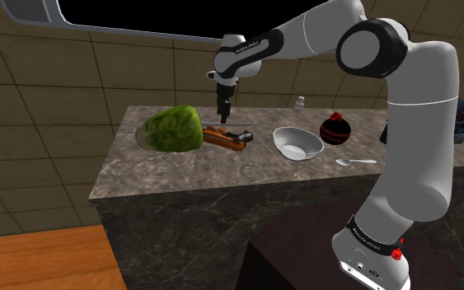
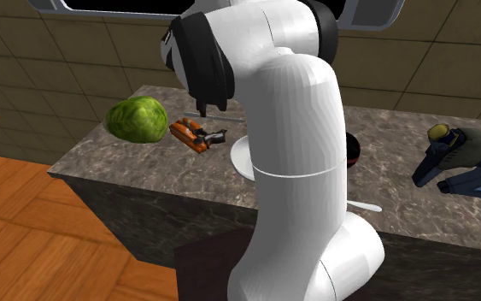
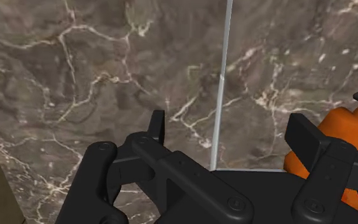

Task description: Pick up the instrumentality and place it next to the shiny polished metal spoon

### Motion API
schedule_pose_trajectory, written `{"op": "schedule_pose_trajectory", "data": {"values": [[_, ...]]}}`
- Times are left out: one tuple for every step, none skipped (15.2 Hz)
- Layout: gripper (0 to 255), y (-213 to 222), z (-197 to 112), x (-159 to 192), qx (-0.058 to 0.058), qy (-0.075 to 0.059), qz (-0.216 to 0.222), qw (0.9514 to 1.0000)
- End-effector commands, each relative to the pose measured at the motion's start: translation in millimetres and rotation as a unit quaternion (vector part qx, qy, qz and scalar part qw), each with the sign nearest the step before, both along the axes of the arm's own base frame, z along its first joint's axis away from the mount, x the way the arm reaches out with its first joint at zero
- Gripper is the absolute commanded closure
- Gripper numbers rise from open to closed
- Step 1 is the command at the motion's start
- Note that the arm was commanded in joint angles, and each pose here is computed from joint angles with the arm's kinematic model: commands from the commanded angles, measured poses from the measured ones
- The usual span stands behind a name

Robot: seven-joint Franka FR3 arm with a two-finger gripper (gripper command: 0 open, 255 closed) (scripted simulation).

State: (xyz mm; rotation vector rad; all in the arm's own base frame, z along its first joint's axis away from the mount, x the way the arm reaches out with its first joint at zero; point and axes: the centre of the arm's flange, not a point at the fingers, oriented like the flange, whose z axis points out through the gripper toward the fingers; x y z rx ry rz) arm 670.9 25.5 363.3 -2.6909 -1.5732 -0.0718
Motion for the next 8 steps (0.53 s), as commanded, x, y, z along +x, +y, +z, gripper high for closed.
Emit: {"op": "schedule_pose_trajectory", "data": {"values": [[0,-0.1,-12.2,0.2,0.0,0.0,0.0,1.0],[0,0.0,-15.2,0.3,0.0,0.0,0.0,1.0],[0,0.0,-15.2,0.3,0.0,0.0,0.0,1.0],[0,0.0,-15.2,0.3,0.0,0.0,0.0,1.0],[0,0.0,-15.2,0.3,0.0,0.0,0.0,1.0],[0,0.0,-15.2,0.3,0.0,0.0,0.0,1.0],[0,0.0,-15.2,0.3,0.0,0.0,0.0,1.0],[0,0.0,-15.2,0.3,0.0,0.0,0.0,1.0]]}}
